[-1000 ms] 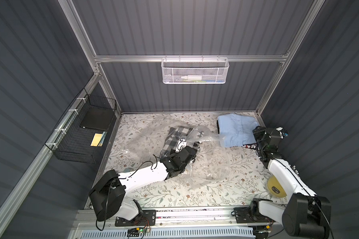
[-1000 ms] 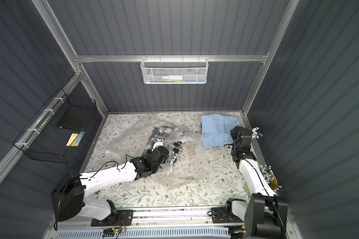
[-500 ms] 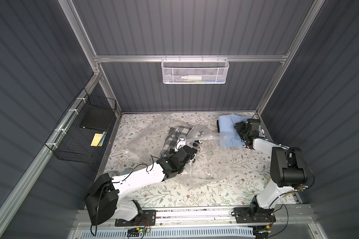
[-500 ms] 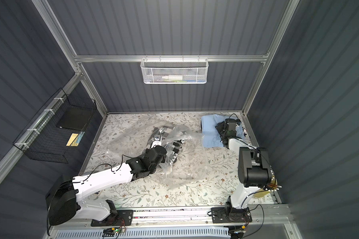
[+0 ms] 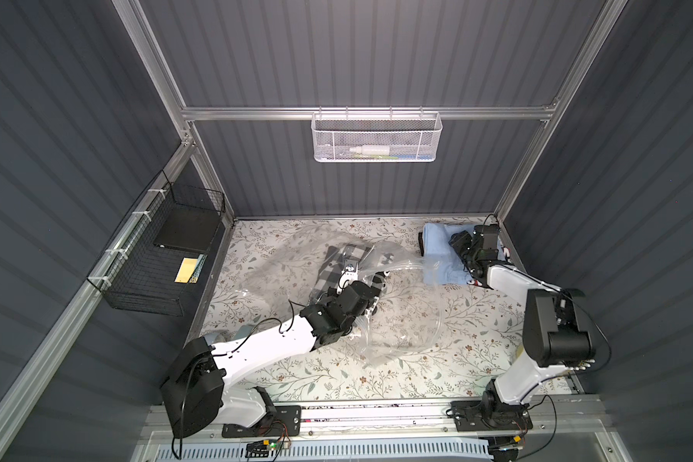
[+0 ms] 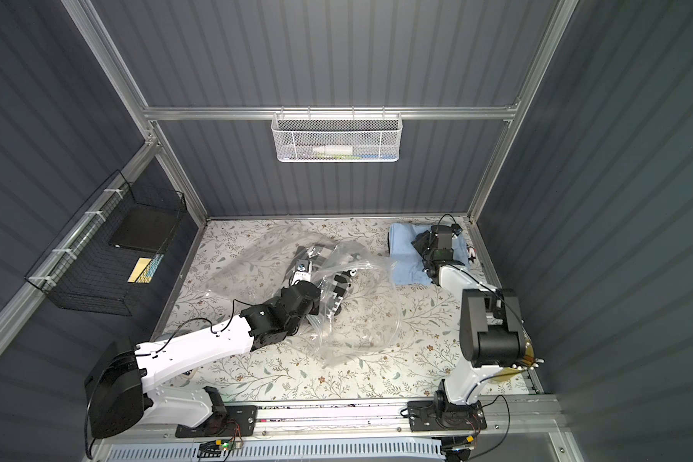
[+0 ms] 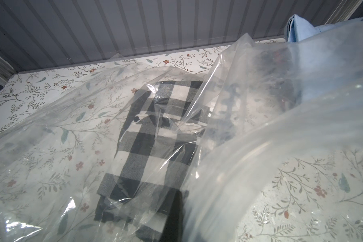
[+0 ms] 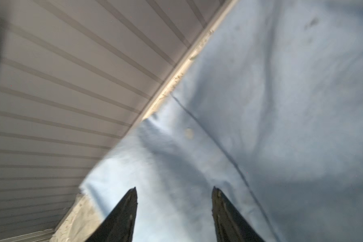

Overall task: Take the shirt out of the vacuum bag
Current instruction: Place the shirt at the center of the board.

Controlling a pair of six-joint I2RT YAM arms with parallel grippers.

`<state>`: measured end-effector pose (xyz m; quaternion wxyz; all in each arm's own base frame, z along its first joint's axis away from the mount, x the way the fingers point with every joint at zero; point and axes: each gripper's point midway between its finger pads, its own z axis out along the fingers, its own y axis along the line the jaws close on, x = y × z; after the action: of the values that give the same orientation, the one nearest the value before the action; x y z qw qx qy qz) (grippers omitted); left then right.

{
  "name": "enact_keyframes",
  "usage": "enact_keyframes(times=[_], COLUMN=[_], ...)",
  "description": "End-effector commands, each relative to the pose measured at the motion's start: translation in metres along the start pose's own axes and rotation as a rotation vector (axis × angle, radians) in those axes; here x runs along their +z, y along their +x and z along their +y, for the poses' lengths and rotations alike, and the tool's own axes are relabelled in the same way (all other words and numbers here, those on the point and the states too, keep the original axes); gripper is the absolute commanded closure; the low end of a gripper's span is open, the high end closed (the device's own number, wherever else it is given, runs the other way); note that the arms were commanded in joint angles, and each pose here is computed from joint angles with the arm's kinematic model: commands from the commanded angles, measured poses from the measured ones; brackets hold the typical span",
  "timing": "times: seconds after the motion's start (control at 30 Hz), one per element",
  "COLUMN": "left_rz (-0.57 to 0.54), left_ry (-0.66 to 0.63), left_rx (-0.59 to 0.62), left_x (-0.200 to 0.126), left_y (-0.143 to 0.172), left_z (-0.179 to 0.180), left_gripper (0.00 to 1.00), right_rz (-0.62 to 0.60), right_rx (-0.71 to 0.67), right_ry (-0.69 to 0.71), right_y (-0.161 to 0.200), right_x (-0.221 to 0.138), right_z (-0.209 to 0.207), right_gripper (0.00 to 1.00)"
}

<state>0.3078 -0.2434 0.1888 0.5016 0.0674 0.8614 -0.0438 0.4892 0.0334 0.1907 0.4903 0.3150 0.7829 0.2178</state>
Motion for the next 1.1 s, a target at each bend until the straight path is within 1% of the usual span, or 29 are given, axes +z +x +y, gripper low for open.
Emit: enact_keyframes(times=[0.0,0.1,0.2,0.27,0.37,0.43,0.5,0.6,0.73,0.83,0.97,1.07], left_rz=[-0.013,-0.018,-0.022,-0.032,-0.054,-0.073,-0.092,-0.113,-0.128,-0.131,-0.133,-0.137], left_ry=[0.007,0.009,0.013,0.018,0.035,0.045,0.055,0.067,0.077,0.081,0.084,0.086], left_rx=[-0.032,-0.038,-0.039,-0.047,-0.05,-0.048,-0.046,-0.041,-0.039,-0.035,-0.034,-0.031], left_x=[-0.007,-0.01,-0.011,-0.013,-0.017,-0.02,-0.022,-0.024,-0.026,-0.024,-0.024,-0.025], left_y=[-0.006,-0.007,-0.009,-0.015,-0.029,-0.041,-0.054,-0.069,-0.082,-0.087,-0.091,-0.094], left_z=[0.006,0.007,0.007,0.006,0.001,-0.003,-0.007,-0.013,-0.019,-0.023,-0.027,-0.027], left_gripper=[1.0,1.0,1.0,1.0,1.0,1.0,1.0,1.0,1.0,1.0,1.0,1.0], right_rz=[-0.114,-0.118,-0.111,-0.079,0.005,0.049,0.086,0.15,0.228,0.288,0.343,0.368], right_rx=[-0.087,-0.091,-0.097,-0.111,-0.135,-0.155,-0.168,-0.164,-0.179,-0.208,-0.267,-0.259], right_ry=[-0.034,-0.106,-0.218,-0.303,-0.404,-0.445,-0.514,-0.58,-0.618,-0.637,-0.624,-0.615], right_y=[-0.029,-0.029,-0.019,-0.002,0.03,0.045,0.059,0.082,0.117,0.151,0.194,0.21], right_x=[-0.049,-0.085,-0.129,-0.155,-0.187,-0.205,-0.225,-0.246,-0.258,-0.26,-0.256,-0.248], right_z=[0.038,0.063,0.088,0.103,0.117,0.121,0.129,0.135,0.137,0.139,0.137,0.129], right_gripper=[0.4,0.4,0.4,0.4,0.4,0.4,0.4,0.4,0.4,0.4,0.41,0.41])
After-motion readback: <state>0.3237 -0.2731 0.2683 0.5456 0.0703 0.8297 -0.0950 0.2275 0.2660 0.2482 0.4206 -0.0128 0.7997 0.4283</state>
